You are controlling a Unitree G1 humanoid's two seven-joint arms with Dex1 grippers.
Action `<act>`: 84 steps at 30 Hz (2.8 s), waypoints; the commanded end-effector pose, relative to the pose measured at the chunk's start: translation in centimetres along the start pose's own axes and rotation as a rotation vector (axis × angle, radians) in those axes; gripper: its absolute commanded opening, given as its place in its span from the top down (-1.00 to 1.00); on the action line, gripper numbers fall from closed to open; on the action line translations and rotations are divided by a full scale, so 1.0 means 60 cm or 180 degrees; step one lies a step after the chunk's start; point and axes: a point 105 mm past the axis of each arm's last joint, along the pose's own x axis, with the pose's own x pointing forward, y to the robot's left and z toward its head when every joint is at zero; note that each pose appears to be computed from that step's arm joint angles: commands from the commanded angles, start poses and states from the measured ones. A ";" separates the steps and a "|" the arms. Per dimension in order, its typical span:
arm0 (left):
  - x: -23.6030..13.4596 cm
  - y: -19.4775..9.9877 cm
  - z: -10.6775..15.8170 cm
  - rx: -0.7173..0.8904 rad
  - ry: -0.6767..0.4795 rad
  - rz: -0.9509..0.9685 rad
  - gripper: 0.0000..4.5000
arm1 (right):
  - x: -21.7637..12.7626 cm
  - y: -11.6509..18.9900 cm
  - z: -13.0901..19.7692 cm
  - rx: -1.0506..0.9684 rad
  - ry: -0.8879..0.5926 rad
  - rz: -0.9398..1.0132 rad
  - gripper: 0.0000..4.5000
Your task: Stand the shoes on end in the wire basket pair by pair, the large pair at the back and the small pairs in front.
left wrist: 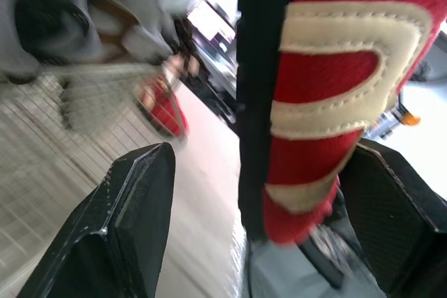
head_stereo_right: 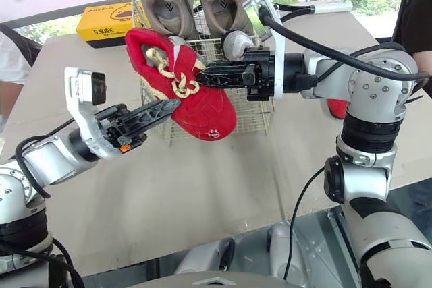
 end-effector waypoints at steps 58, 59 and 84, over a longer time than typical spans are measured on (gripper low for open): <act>-0.117 0.081 0.128 0.2220 0.0092 0.0210 -0.98 | -0.145 0.036 -0.098 -0.1612 -0.0475 -0.1153 -0.64; -0.118 0.077 0.129 0.2121 0.0087 0.0187 -0.98 | -0.145 0.036 -0.099 -0.1621 -0.0461 -0.1149 -0.64; -0.040 -0.052 -0.014 0.0846 0.0822 -0.1147 -0.98 | -0.190 0.043 -0.121 -0.1529 -0.0317 -0.1683 -0.64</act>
